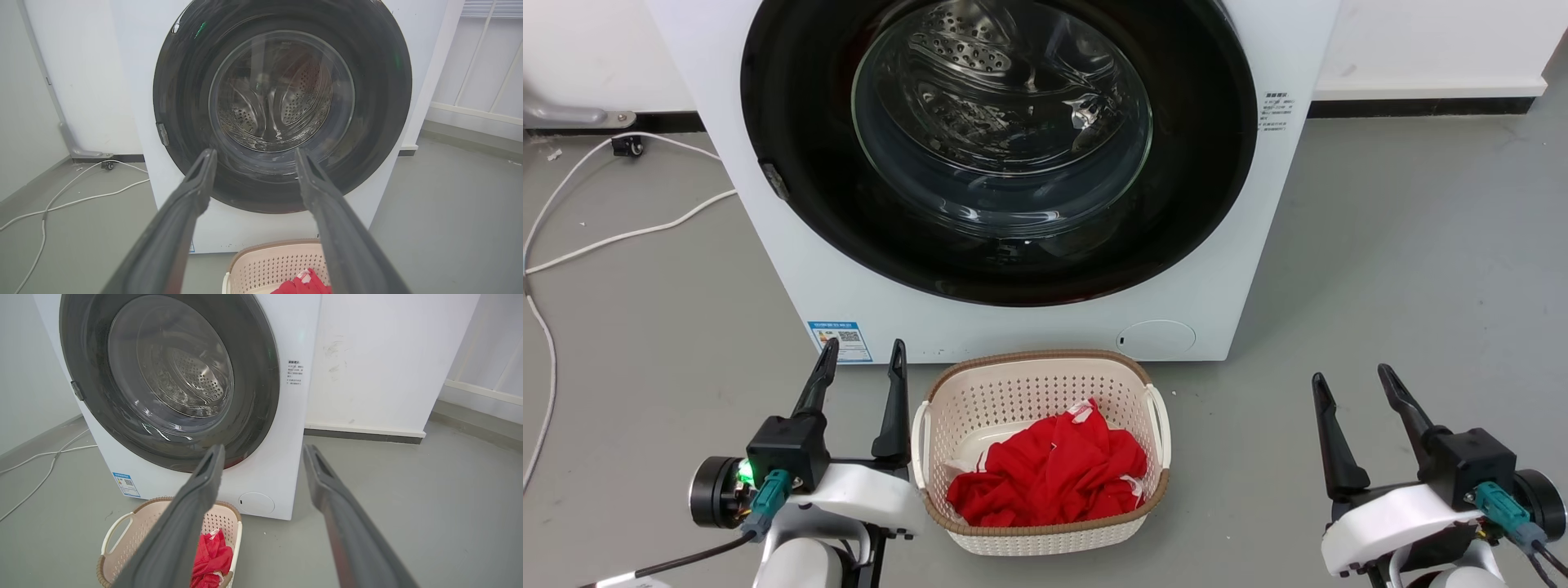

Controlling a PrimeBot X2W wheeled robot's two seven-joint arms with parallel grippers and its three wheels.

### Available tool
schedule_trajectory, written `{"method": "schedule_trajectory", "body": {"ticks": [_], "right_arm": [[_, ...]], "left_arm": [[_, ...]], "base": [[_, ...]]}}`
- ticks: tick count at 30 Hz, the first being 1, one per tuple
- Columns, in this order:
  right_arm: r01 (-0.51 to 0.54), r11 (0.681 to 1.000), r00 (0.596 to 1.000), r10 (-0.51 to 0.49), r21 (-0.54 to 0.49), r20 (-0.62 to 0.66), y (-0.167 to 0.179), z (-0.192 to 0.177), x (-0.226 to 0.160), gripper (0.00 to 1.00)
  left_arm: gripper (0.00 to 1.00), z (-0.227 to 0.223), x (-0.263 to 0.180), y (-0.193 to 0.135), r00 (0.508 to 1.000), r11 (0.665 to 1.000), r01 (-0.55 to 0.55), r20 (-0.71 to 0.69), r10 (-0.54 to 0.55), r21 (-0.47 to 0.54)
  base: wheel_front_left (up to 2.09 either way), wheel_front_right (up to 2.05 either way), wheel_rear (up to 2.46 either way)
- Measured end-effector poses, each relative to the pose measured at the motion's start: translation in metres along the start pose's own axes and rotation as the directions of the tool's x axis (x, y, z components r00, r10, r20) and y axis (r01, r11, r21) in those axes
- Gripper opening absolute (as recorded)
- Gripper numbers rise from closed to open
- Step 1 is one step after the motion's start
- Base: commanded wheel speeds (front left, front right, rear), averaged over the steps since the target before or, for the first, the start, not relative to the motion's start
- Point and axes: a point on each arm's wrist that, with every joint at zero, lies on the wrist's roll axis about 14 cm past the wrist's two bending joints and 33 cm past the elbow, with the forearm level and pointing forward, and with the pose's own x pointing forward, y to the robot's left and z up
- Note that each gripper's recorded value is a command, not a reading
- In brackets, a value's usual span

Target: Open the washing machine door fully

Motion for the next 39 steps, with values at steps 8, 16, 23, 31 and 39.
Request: {"method": "schedule_trajectory", "body": {"ticks": [8, 16, 23, 31, 39], "right_arm": [[-0.01, 0.999, 1.0, 0.01, -0.046, 0.002, 0.002, 0.001, -0.001, 1.0], [-0.008, 0.999, 1.0, 0.008, -0.044, 0.001, 0.002, 0.001, -0.001, 1.0], [-0.005, 0.999, 1.0, 0.005, -0.035, 0.001, 0.001, 0.0, -0.002, 1.0], [0.0, 1.0, 1.0, 0.0, -0.004, 0.031, 0.0, 0.004, -0.002, 0.0], [0.007, 0.999, 0.998, -0.01, 0.035, 0.068, -0.002, 0.01, -0.001, 0.0]], "left_arm": [[1.0, 0.001, 0.0, -0.001, 1.0, 0.999, 0.006, 0.007, -0.006, 0.035], [1.0, -0.002, 0.0, -0.001, 1.0, 1.0, 0.006, 0.0, -0.006, 0.028], [1.0, -0.003, 0.0, -0.001, 1.0, 1.0, 0.004, -0.004, -0.003, 0.021], [1.0, -0.004, 0.0, 0.0, 1.0, 1.0, -0.001, -0.005, 0.002, 0.021], [1.0, -0.003, 0.001, 0.0, 1.0, 1.0, -0.002, -0.002, 0.002, 0.022]], "base": [[0.0, 0.0, 0.0], [0.0, 0.0, 0.0], [0.0, 0.0, 0.0], [0.0, 0.0, 0.0], [0.0, 0.0, 0.0]]}}
